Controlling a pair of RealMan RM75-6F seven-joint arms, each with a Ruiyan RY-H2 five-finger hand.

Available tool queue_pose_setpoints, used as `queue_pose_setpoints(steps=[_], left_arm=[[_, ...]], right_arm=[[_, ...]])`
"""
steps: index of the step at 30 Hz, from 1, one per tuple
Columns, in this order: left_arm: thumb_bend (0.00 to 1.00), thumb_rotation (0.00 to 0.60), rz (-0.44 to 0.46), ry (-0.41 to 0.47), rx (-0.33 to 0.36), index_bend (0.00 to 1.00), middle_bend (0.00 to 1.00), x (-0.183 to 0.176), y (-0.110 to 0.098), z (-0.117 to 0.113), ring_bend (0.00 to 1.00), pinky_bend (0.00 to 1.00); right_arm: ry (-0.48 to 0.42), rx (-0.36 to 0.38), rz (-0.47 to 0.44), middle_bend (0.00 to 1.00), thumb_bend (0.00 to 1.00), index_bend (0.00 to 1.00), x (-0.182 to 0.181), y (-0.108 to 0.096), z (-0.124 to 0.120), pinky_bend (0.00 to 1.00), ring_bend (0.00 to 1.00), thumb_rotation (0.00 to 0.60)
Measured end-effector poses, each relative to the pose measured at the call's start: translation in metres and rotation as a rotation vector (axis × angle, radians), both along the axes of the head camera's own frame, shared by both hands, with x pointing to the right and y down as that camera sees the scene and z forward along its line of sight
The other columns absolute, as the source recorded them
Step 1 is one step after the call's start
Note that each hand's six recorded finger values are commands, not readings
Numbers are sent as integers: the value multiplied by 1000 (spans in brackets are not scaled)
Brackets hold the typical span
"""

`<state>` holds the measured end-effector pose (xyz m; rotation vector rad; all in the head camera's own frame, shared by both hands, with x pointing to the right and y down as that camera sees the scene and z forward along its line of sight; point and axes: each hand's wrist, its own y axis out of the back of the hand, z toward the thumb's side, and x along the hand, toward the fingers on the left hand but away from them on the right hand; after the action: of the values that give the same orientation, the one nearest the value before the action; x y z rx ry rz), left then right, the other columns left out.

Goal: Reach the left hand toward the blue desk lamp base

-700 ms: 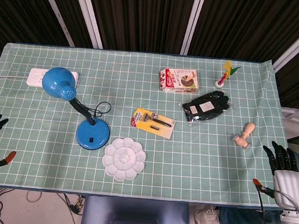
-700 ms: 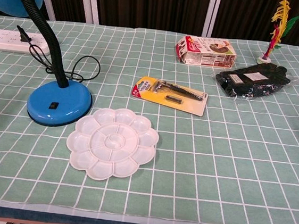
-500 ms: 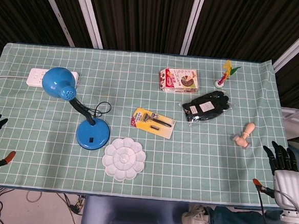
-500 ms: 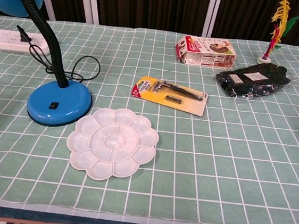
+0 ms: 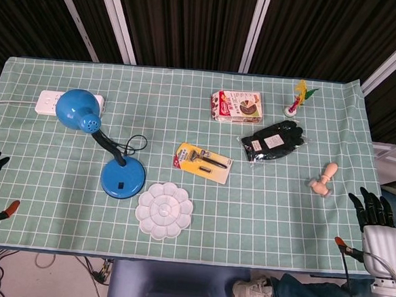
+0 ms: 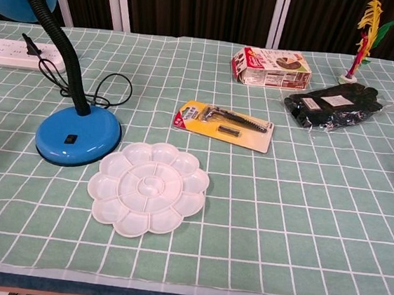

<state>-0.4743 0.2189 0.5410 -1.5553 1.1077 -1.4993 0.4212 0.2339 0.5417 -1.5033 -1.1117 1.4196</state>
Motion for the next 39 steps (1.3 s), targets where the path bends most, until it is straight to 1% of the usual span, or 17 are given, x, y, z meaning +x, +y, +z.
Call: queue_pose_setpoints(steps=[3,4,6,8,9,11,12,14,17,20,23,24,30,33,39], left_arm=[[260,600,0,-1,-7,87,29,0,1,1,0,2],[279,600,1,-1,-10,87,51,0,1,2,7,35],[320,600,4,3,-16,88,136,1,0,3,72,170],[379,600,8,13,-13,105,276,3,-1,3,224,397],[398,600,10,22,-5,115,320,5,-2,3,276,460],[450,600,16,40,16,138,439,9,-3,2,414,599],[470,600,21,53,34,141,472,12,-5,1,456,630],[541,600,34,72,55,143,560,19,-6,2,567,705],[641,600,68,92,60,145,645,32,-8,8,663,788],[728,600,119,84,26,153,696,46,-11,18,705,814],[818,600,165,84,-15,157,721,60,-12,30,724,818],[830,600,182,85,-38,158,727,67,-13,36,728,819],[841,600,263,70,-165,161,739,102,-14,71,737,821],[841,600,289,58,-217,162,740,117,-12,89,737,821],[840,600,315,36,-275,162,742,138,-7,117,737,822]], right_arm=[[0,-1,2,27,169,117,0,0,0,0,19,600],[0,-1,3,27,169,117,0,0,0,0,19,600],[-1,2,5,27,169,117,0,0,-1,0,19,600],[-1,3,7,27,169,117,1,0,-1,0,19,600],[-1,2,8,27,170,117,1,0,-1,0,19,600],[0,0,8,27,169,117,1,1,-1,0,19,600],[1,-3,8,27,169,117,1,1,0,0,19,600],[2,-6,8,27,169,117,1,1,1,0,19,600],[4,-8,7,27,169,117,0,1,1,0,19,600],[5,-10,12,27,169,117,1,2,2,0,19,600],[6,-11,15,27,170,117,1,2,2,0,19,600],[6,-11,15,27,170,117,2,2,2,0,19,600],[8,-12,22,27,169,117,3,1,2,0,18,600],[9,-13,24,27,169,117,4,1,2,0,19,600],[9,-14,22,27,170,117,4,1,2,0,19,600]])
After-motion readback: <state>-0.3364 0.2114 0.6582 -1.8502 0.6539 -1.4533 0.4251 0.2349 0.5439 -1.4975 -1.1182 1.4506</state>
